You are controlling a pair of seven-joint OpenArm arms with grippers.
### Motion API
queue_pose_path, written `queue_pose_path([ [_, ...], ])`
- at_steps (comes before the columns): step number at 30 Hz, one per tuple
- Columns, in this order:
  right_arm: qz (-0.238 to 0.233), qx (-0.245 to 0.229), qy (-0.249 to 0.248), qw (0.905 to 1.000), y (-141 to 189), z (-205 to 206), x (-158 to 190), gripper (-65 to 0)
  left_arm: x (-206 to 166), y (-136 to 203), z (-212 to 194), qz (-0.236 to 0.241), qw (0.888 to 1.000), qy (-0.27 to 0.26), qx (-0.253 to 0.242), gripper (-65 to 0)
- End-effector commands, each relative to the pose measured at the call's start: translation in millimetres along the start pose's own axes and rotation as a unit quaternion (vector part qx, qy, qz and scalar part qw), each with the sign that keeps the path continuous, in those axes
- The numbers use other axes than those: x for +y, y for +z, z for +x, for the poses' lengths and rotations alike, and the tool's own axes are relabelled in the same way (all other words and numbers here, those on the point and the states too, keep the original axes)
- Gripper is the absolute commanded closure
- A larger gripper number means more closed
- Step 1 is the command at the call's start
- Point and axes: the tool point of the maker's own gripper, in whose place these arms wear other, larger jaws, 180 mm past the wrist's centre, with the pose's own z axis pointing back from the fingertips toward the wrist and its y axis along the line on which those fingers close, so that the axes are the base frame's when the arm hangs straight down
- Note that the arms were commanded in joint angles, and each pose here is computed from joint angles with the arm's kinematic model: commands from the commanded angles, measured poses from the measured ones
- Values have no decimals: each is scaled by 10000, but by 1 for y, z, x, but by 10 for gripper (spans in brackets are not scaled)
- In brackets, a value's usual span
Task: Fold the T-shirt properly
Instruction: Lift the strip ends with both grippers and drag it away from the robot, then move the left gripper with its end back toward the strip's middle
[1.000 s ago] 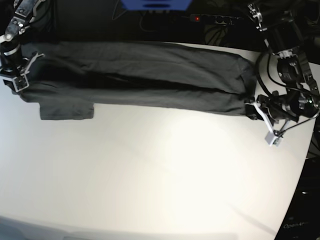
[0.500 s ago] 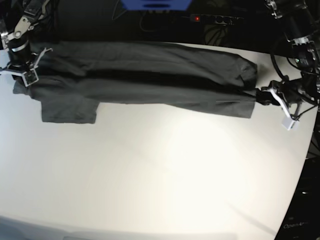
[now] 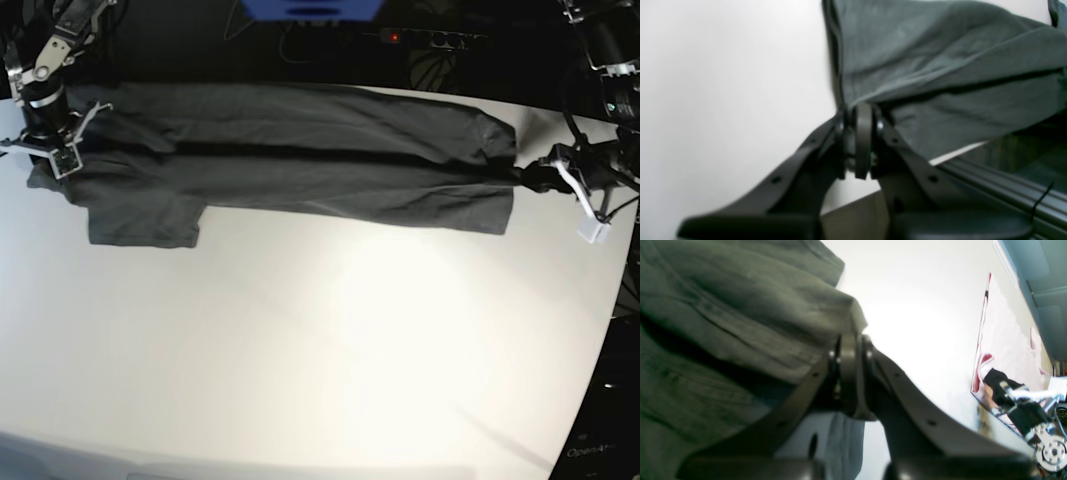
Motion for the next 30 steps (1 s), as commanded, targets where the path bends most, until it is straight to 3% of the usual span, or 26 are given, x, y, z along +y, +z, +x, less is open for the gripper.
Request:
queue_pose_path([
  [1, -158, -137, 44, 9998, 2, 6, -11, -3, 3, 12, 10, 20, 9998, -107, -146, -40],
  [8, -144, -104, 56, 9998, 3, 4, -10, -3, 9, 29, 6, -16, 9999, -108, -120, -40],
  [17, -89, 33, 135, 9999, 7, -4, -6, -3, 2, 17, -7, -101, 9996, -191, 192, -39],
  [22, -98, 303, 263, 9991, 9, -14, -2, -3, 9, 8, -22, 206, 9967, -373, 684, -39],
  [30, -110, 405, 222, 9989, 11, -19, 1, -3, 15, -1, -36, 485, 9933, -394, 968, -39],
])
